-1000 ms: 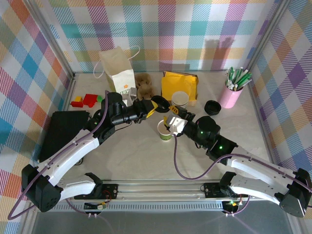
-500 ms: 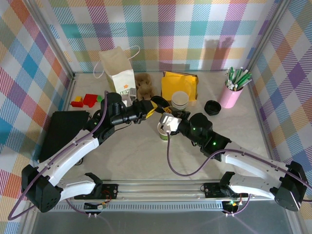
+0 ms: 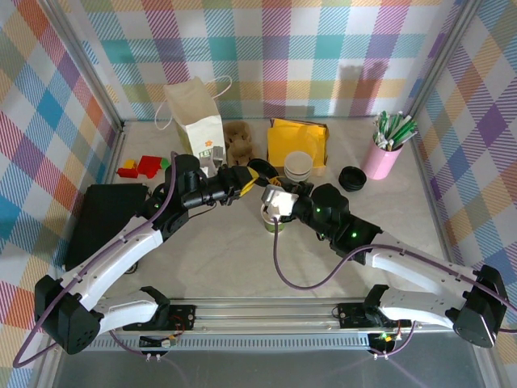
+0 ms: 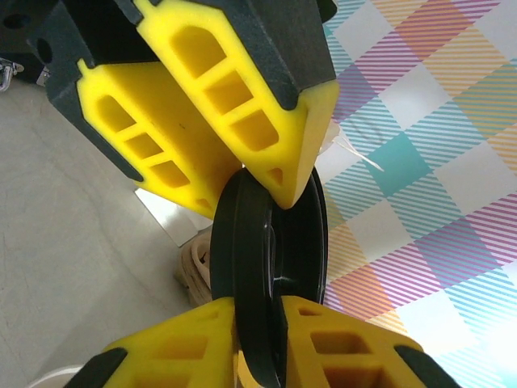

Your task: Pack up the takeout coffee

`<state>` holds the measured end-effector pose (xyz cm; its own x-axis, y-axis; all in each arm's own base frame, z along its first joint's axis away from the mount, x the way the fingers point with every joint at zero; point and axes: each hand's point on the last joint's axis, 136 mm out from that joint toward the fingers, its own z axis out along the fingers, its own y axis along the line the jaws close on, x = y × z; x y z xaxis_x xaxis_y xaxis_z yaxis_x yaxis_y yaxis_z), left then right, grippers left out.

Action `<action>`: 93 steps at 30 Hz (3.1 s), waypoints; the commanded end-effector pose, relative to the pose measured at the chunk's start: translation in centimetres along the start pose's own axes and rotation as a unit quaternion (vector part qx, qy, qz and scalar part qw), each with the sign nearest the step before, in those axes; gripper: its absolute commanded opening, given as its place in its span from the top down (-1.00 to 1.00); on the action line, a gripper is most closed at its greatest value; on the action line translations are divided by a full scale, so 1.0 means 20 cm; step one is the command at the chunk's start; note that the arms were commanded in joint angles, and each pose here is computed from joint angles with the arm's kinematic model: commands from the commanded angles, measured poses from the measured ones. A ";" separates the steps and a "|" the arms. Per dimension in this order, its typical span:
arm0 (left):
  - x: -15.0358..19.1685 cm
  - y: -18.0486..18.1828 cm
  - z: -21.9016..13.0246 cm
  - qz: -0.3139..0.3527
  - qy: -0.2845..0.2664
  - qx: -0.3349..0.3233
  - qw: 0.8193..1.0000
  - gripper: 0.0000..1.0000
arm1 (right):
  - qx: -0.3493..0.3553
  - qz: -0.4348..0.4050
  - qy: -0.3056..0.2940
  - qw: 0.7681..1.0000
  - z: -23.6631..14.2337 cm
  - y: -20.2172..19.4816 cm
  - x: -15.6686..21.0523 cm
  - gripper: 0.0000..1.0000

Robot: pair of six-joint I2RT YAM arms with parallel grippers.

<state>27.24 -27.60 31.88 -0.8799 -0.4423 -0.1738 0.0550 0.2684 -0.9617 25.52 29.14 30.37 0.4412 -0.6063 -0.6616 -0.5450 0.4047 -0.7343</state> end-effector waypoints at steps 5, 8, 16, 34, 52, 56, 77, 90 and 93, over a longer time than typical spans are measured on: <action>0.06 -0.06 -0.06 0.002 0.022 0.022 1.000 0.88 | 0.018 0.023 0.011 1.000 0.02 -0.08 -0.03 0.86; 0.07 -0.06 -0.06 0.004 0.021 0.023 1.000 0.87 | 0.013 0.025 0.017 0.999 0.02 -0.08 -0.02 0.99; 0.01 -0.13 -0.16 0.071 -0.021 0.002 0.997 -0.03 | -0.037 0.119 0.043 0.991 -0.05 -0.05 -0.02 1.00; -0.07 -0.11 -0.33 0.222 -0.087 -0.036 0.970 -0.47 | -0.223 0.780 0.113 0.574 -0.20 -0.02 0.21 1.00; -0.01 0.04 -0.19 0.186 -0.034 -0.032 0.981 -0.36 | -0.194 0.865 0.162 0.435 -0.08 0.25 0.56 1.00; -0.02 0.04 -0.19 0.184 -0.034 -0.032 0.982 -0.35 | -0.191 0.865 0.169 0.433 -0.06 0.28 0.60 1.00; -0.02 0.03 -0.19 0.189 -0.032 -0.033 0.981 -0.35 | -0.154 0.850 0.226 0.450 -0.03 0.38 0.78 0.21; -0.01 0.05 -0.20 0.189 -0.032 -0.040 0.981 -0.35 | -0.158 0.842 0.238 0.457 0.01 0.38 0.77 0.09; -0.01 0.06 -0.21 0.190 -0.033 -0.043 0.980 -0.35 | -0.158 0.840 0.241 0.460 0.02 0.38 0.76 0.09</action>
<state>25.75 -24.02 31.03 -0.7878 -0.3502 -0.5066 0.3033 0.4952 -0.8141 28.06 22.93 14.14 -0.9564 0.2855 -0.0611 0.0909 0.4902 0.8669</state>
